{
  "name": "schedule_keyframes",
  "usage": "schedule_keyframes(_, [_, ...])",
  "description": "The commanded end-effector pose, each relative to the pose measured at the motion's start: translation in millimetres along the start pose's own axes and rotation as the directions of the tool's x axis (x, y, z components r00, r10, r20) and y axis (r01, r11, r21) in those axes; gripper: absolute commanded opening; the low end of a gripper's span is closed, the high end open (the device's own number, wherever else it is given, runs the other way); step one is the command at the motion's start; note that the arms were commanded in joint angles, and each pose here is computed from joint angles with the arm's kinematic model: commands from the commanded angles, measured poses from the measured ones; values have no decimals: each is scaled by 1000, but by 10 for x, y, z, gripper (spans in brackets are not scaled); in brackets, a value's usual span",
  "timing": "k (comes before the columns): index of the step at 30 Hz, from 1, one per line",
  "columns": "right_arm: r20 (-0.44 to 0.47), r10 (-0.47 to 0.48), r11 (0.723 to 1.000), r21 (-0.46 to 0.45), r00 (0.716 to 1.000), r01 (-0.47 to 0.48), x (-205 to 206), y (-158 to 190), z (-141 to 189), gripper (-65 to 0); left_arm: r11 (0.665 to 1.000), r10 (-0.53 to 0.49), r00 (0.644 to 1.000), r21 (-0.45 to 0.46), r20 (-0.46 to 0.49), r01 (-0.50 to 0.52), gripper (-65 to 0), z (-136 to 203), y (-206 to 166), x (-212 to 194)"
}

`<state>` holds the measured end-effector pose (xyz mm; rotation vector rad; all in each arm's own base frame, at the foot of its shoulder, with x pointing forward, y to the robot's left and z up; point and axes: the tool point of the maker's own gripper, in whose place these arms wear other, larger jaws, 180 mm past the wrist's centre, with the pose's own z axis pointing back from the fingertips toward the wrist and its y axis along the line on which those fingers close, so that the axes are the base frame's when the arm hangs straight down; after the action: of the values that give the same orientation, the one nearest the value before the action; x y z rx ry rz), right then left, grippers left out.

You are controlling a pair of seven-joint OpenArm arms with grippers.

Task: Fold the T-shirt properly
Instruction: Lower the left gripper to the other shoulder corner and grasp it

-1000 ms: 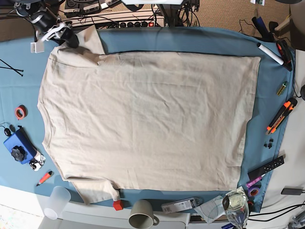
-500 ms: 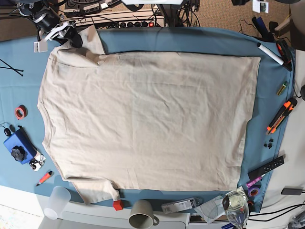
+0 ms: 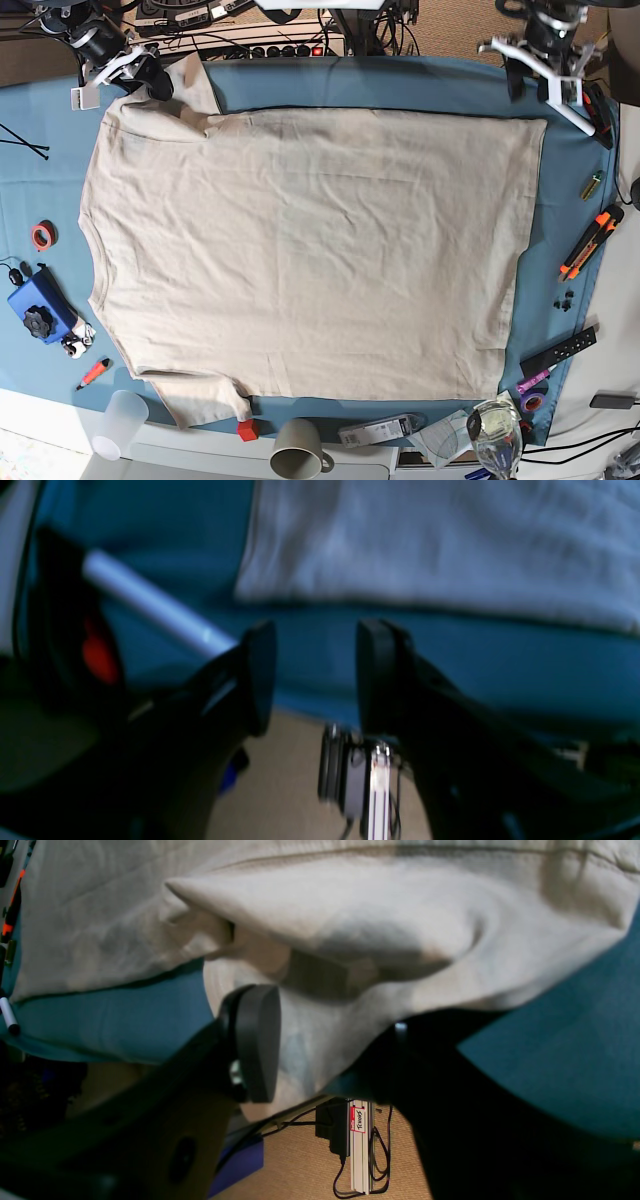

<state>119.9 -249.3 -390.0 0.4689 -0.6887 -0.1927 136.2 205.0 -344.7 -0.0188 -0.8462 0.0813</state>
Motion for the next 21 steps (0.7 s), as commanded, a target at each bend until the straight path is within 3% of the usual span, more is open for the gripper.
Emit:
schedule_keyframes(1, [-69, 15, 999, -33, 997, -17, -117, -64, 38, -371, 1000, -9, 999, -5, 42, 9, -384, 9, -12, 119])
schedule_keyframes(10, [-76, 15, 999, -33, 997, -17, -130, -65, 39, -371, 994, 58, 994, 91, 91, -66, -384, -214, 154, 429])
schedule_keyframes(14, [-93, 14, 999, -33, 996, -17, -161, -65, 42, -371, 968, 139, 984, 196, 112, -159, -384, -358, 365, 398])
schedule_keyframes(21, [-110, 12, 999, -33, 994, -15, -196, -62, 43, -371, 954, 213, 974, 198, 82, -225, -427, -554, 407, 190])
